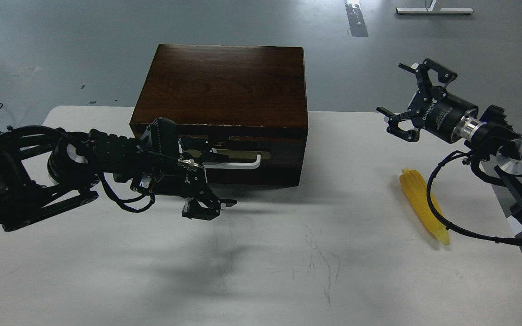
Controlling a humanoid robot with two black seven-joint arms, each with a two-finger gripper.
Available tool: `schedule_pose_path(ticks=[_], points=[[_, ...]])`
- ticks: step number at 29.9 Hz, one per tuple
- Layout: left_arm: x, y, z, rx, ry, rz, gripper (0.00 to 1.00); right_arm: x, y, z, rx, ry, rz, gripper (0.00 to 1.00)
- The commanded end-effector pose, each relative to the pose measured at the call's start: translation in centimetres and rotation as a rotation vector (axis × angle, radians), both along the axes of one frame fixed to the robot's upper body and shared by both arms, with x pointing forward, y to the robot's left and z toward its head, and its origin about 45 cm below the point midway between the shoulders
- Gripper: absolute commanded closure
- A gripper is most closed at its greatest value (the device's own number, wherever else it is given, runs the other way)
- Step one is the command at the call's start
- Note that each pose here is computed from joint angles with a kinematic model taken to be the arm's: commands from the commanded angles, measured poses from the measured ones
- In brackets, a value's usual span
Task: Put corn in drawer with both arms
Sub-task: 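Hook the left gripper onto the white drawer handle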
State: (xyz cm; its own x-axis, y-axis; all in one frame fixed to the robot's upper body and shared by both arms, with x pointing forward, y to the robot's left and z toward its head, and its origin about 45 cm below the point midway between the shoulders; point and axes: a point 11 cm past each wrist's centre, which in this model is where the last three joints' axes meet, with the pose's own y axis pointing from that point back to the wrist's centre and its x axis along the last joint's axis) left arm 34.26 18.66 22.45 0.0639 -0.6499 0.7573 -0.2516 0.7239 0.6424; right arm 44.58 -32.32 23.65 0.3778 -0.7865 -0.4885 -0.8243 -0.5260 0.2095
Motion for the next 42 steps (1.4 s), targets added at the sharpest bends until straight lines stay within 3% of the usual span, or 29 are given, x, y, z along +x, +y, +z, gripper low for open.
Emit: schedule_pose_path(ticks=[1,19,42], points=[[0.1,0.1,0.1,0.002,-0.002,0.002,0.02,0.0,0.0,0.0,0.000,0.000,0.000,0.00],[0.2,0.5,0.4,0.007,-0.011,0.009,0.02,0.0,0.1,0.0,0.002,-0.001,0.000,0.00],[-2.4,-0.3,0.2,-0.021,0.030,-0.047,0.02,0.0,0.1,-0.1,0.001,0.002,0.000,0.00]])
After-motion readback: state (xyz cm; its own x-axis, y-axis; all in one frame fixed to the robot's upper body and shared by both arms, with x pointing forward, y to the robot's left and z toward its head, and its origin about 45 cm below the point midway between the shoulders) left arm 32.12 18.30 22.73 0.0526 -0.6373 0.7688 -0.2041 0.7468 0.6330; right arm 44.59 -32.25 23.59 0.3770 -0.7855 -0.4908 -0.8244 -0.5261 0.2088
